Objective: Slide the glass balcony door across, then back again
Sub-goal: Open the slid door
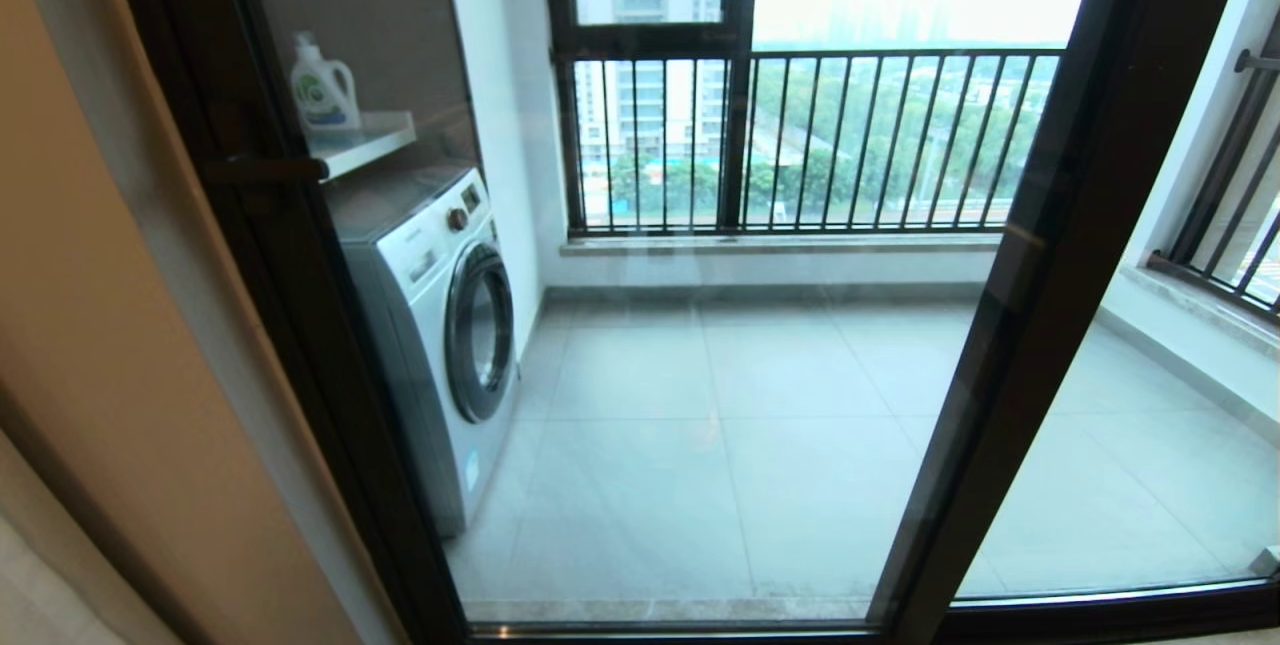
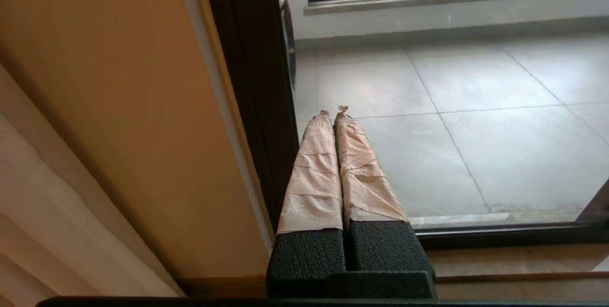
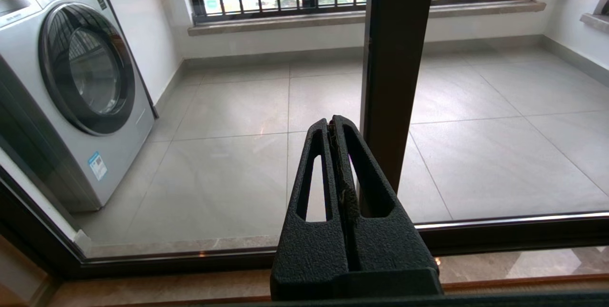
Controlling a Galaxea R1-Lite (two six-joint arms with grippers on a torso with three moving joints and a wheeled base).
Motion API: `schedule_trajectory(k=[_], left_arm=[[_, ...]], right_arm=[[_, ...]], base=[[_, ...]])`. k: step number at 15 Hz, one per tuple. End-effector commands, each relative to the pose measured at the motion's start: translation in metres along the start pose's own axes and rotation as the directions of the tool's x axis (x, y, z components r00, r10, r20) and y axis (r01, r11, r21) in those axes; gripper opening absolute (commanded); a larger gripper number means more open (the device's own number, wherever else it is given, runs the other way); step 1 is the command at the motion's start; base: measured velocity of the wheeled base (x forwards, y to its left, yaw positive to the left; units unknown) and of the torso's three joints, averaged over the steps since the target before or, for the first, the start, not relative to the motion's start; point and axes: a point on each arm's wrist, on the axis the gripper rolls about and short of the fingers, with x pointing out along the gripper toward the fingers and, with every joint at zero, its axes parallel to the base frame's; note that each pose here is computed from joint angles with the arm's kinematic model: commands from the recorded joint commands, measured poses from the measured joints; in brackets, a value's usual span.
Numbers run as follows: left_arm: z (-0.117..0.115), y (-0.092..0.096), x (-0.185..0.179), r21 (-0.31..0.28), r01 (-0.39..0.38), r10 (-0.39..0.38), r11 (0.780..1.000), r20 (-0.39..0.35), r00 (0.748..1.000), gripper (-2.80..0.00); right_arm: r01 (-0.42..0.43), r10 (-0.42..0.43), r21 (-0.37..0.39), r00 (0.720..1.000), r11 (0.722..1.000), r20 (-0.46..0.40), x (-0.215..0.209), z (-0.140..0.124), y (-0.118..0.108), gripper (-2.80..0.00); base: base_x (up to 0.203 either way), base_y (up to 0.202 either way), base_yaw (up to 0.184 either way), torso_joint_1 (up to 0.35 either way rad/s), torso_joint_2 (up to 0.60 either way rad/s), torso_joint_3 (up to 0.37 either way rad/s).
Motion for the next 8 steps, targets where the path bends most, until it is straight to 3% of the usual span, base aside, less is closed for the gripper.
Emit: schedule_trajectory(k=[1,3,5,8], left_arm=[[0.003,0.000,0.000,0.029,0.016,-0.016,0.999,0.002,1.000,-2.80],[0.027,0.001,-0.004,0.060,0.045,-0.048,0.997,0.048,0.998,-2.80],[0.069,0.005,-0.001,0.028,0.057,-0.059,0.998,0.059,0.997,-2.80],[0.123,0.010,0.030,-0.029,0.117,-0.117,0.993,0.018,0.993,-2.80]], right_arm=[[0.000,0.000,0.000,1.000,1.000,-0.012,0.001,-0.003,0.000,-2.80],[0.000,0.000,0.000,1.000,1.000,-0.012,0.001,-0.003,0.000,-2.80],[0.000,0.000,0.000,1.000,1.000,-0.013,0.001,-0.003,0.000,-2.80],[0.000,0.000,0.000,1.000,1.000,-0.013,0.001,-0.003,0.000,-2.80]], base=[[0.000,0.000,0.000,0.000,0.00,0.000],[0.000,0.000,0.000,0.000,0.00,0.000],[0.000,0.000,0.000,0.000,0.00,0.000],[0.000,0.000,0.000,0.000,0.00,0.000]])
